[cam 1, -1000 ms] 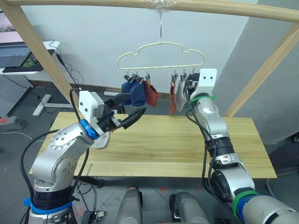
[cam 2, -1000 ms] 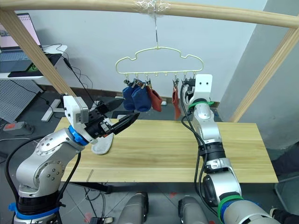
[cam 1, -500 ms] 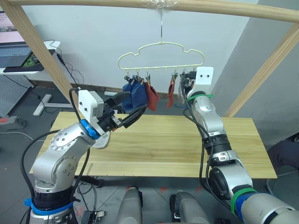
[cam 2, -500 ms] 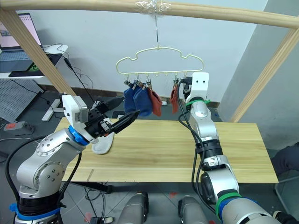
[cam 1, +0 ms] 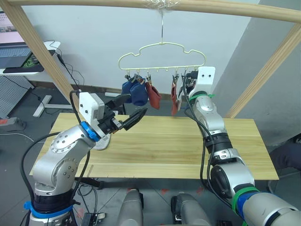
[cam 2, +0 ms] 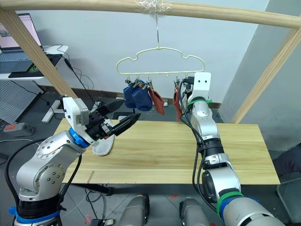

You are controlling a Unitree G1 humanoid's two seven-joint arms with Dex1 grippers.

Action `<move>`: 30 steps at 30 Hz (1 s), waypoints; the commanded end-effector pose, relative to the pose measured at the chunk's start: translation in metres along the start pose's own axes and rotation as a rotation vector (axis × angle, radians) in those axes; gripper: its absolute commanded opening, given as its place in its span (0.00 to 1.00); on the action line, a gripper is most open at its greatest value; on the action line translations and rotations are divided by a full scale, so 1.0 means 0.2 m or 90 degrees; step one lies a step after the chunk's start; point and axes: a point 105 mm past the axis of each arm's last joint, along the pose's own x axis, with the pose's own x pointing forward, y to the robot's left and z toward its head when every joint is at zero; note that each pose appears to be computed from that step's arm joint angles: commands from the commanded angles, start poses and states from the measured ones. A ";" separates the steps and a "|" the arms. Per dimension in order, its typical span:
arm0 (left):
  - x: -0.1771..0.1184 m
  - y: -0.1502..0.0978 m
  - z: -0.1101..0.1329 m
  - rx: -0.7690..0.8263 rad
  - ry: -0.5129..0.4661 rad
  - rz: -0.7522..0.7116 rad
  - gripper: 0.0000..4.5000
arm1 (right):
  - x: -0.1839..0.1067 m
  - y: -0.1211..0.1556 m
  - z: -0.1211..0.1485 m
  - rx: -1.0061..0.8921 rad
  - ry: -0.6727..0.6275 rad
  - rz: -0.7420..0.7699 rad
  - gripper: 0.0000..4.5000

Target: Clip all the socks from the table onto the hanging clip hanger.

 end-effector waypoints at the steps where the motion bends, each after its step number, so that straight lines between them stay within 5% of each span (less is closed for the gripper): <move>1: -0.01 -0.04 0.05 0.023 -0.015 -0.017 1.00 | 0.02 0.02 0.13 0.009 -0.055 0.007 0.52; 30: -0.01 -0.06 0.04 0.015 -0.013 -0.024 1.00 | 0.02 0.04 0.13 0.024 -0.048 0.022 0.52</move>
